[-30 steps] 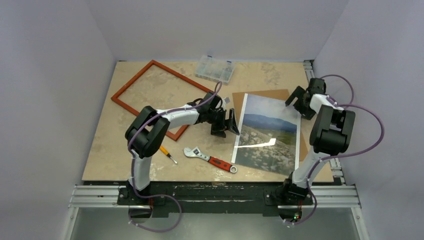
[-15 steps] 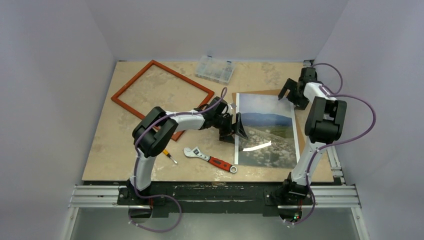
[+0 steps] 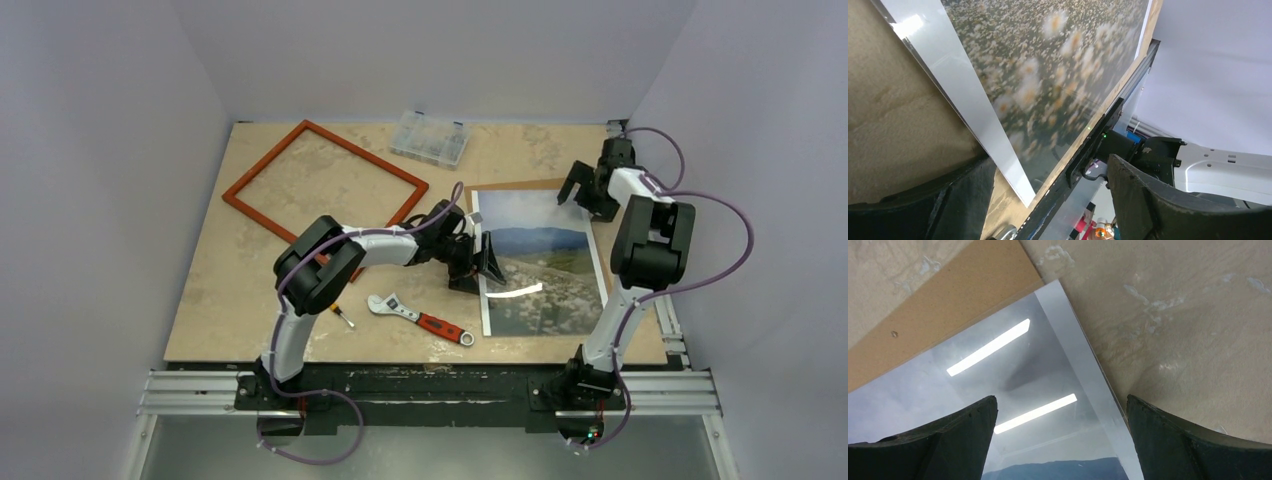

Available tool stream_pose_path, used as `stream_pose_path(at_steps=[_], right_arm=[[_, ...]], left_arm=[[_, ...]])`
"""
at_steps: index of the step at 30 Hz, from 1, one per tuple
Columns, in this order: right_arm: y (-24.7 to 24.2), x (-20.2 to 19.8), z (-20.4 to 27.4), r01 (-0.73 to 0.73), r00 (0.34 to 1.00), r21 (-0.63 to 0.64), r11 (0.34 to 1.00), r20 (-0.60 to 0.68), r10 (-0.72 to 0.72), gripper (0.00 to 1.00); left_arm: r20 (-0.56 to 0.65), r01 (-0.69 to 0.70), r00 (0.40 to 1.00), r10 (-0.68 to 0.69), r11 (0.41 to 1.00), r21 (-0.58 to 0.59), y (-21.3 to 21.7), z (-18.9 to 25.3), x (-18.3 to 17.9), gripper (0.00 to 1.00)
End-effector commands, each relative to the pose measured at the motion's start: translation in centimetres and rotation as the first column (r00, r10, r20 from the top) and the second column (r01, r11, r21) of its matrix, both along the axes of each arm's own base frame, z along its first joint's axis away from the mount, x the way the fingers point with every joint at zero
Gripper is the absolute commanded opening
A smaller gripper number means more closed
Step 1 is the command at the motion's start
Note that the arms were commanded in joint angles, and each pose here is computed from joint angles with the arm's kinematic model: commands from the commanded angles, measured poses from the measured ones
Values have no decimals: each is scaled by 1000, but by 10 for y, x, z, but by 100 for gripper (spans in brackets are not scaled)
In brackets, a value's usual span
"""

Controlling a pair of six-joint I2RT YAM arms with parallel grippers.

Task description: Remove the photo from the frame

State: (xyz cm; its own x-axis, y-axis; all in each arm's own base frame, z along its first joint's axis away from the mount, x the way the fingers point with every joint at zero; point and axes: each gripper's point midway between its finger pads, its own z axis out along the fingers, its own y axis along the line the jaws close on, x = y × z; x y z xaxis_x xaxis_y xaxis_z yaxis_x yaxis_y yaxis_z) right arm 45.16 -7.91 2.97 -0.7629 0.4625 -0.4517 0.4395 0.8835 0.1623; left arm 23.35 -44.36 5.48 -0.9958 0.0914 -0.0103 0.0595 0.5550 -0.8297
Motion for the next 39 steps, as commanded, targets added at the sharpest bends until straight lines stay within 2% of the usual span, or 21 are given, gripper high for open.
stream_pose_path(at_steps=[1,6,11,15,18,20,22,25,28,31,33,37,39], right_arm=[[23,11,-11,-87,996,108,990,8,87,99],[37,27,-2,-136,990,172,976,52,128,99],[34,33,5,-135,991,141,981,39,130,99],[1,21,22,-26,1000,-35,999,-8,26,99],[-26,1,48,56,996,-213,975,-48,-68,99],[-36,-14,64,94,992,-288,953,-58,-115,99],[-38,-32,75,120,987,-313,942,-62,-146,99],[-12,-55,83,102,992,-262,960,-38,-116,99],[43,-80,89,18,1000,-164,986,14,-16,98],[97,-123,67,-62,998,-25,998,-3,62,91],[127,-145,60,-88,996,78,993,17,86,86],[156,-172,56,-114,993,228,967,68,101,84],[166,-177,55,-138,990,283,949,81,119,77]], left_arm=[[-2,-1,1000,1,1000,-8,-10,-2,0,79],[-9,-9,1000,9,1000,-10,-11,-1,1,79],[16,-30,999,30,999,13,0,5,5,80],[20,-59,998,57,995,81,25,5,13,82],[53,-48,998,43,994,101,41,16,19,82],[71,-33,997,26,994,107,49,24,20,82],[96,-19,995,10,995,96,54,34,20,82],[134,0,991,-5,999,42,57,51,16,81],[128,28,991,-23,999,-36,52,63,9,78],[109,21,994,-7,992,-128,42,69,8,74],[84,13,996,3,983,-185,37,70,3,71],[65,9,998,8,969,-249,28,64,-21,68],[61,-12,998,30,963,-270,25,61,-30,68]])
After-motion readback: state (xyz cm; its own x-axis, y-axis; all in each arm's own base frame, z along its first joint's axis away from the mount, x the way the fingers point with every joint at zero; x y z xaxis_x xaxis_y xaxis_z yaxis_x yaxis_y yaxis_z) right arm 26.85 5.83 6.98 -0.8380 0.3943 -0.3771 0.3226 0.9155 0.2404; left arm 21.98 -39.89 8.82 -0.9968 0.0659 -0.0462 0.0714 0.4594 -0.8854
